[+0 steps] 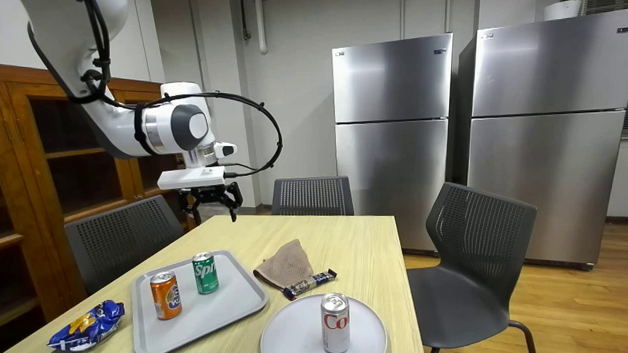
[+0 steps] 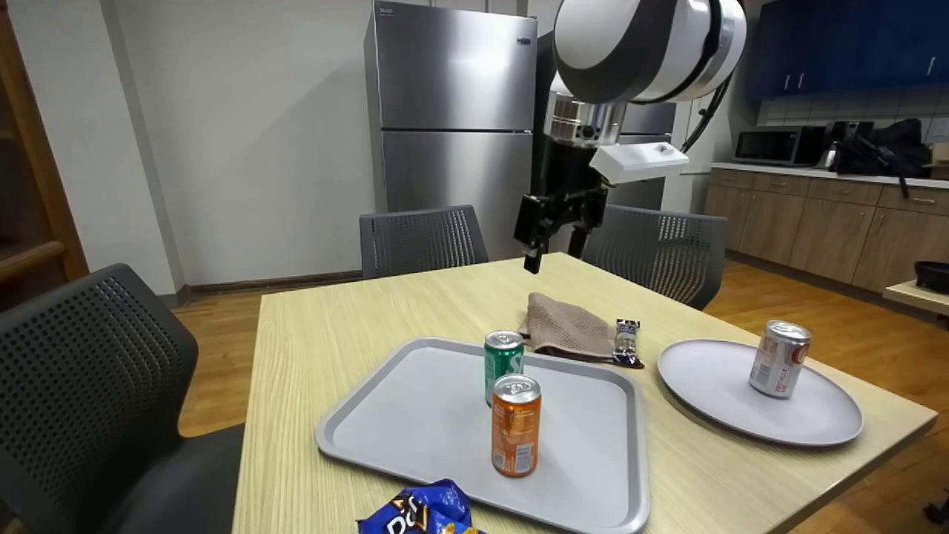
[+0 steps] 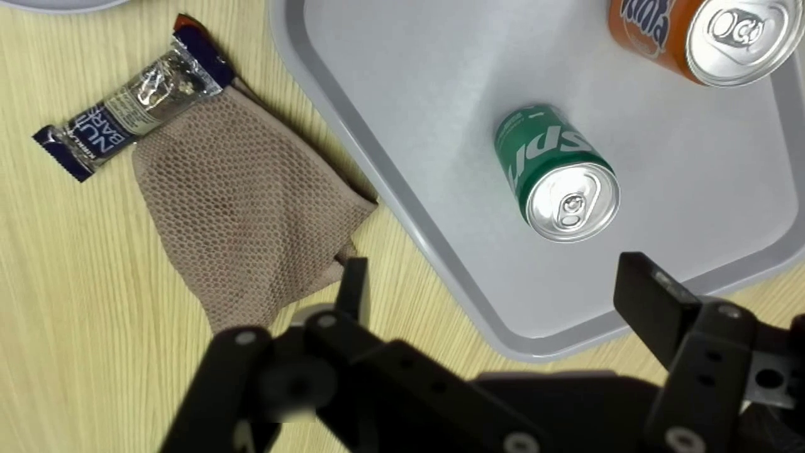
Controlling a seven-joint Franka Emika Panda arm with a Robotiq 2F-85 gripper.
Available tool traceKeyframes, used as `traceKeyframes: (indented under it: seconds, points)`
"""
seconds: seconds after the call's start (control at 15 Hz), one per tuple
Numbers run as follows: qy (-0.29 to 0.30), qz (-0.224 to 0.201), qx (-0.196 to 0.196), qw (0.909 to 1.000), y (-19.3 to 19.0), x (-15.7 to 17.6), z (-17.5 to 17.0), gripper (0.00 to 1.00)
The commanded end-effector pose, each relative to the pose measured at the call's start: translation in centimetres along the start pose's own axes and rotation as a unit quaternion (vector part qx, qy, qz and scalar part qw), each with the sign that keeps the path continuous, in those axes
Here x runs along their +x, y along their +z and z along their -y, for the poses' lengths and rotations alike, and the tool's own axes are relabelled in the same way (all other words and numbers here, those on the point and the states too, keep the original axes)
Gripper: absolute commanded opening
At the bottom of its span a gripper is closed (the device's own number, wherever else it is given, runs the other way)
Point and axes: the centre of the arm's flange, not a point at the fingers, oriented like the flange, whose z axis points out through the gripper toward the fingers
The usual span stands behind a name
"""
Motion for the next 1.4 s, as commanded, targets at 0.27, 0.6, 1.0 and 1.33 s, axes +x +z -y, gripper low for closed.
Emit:
traceKeyframes:
  seconds: [0.27,0.6,1.0,1.33]
  points:
    - [0.012,-0.027,-0.005,0.9996,-2.4,-2.8,-4.1,1.00]
    - [0.008,-0.036,-0.016,0.9992,-2.8,-5.0,-6.7,1.00]
    - [-0.003,-0.030,-0.030,0.9991,-2.4,-8.5,-10.4,1.00]
    - [0.038,-0.006,-0.037,0.9986,-1.3,-11.9,-14.5,1.00]
